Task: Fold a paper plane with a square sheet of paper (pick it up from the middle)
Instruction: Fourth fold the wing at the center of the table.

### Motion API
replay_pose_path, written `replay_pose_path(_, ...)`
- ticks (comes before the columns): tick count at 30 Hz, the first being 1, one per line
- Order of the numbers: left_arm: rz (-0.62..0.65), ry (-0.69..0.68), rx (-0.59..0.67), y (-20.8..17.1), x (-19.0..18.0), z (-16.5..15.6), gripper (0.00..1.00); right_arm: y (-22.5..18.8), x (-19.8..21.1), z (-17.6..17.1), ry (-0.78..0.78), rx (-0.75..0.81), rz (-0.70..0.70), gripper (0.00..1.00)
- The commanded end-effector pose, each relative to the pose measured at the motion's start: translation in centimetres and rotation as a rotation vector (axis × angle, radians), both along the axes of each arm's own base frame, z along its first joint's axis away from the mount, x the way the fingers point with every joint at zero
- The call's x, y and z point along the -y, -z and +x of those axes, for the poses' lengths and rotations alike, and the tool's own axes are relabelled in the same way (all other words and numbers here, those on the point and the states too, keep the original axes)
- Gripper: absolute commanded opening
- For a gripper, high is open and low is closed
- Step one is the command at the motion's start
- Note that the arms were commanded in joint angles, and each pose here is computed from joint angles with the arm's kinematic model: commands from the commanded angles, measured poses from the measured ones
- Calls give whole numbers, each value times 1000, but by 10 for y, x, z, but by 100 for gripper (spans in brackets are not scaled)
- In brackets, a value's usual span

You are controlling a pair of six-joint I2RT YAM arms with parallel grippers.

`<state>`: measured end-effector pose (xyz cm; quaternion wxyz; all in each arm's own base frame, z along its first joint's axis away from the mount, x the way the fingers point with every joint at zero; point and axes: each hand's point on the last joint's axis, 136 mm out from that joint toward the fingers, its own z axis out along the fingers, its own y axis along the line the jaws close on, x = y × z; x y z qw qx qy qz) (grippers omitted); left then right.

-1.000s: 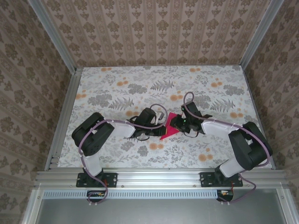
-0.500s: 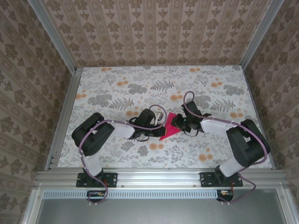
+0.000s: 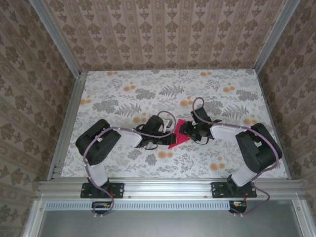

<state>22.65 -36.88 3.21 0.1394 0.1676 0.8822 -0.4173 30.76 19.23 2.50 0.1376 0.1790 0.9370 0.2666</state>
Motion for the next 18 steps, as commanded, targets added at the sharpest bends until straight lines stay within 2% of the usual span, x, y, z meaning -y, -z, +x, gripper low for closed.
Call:
replay_pose_path(1, -48, 8, 36, -18, 2, 7, 28, 4, 2, -1, -7, -28, -21, 48)
replay_pose_path(12, -56, 62, 85, -23, 10, 14, 30, 2, -2, -1, -19, -25, 2, 50)
replay_pose_path(18, -66, 78, 80, -19, 13, 16, 24, 3, -2, -1, -21, -24, 2, 50)
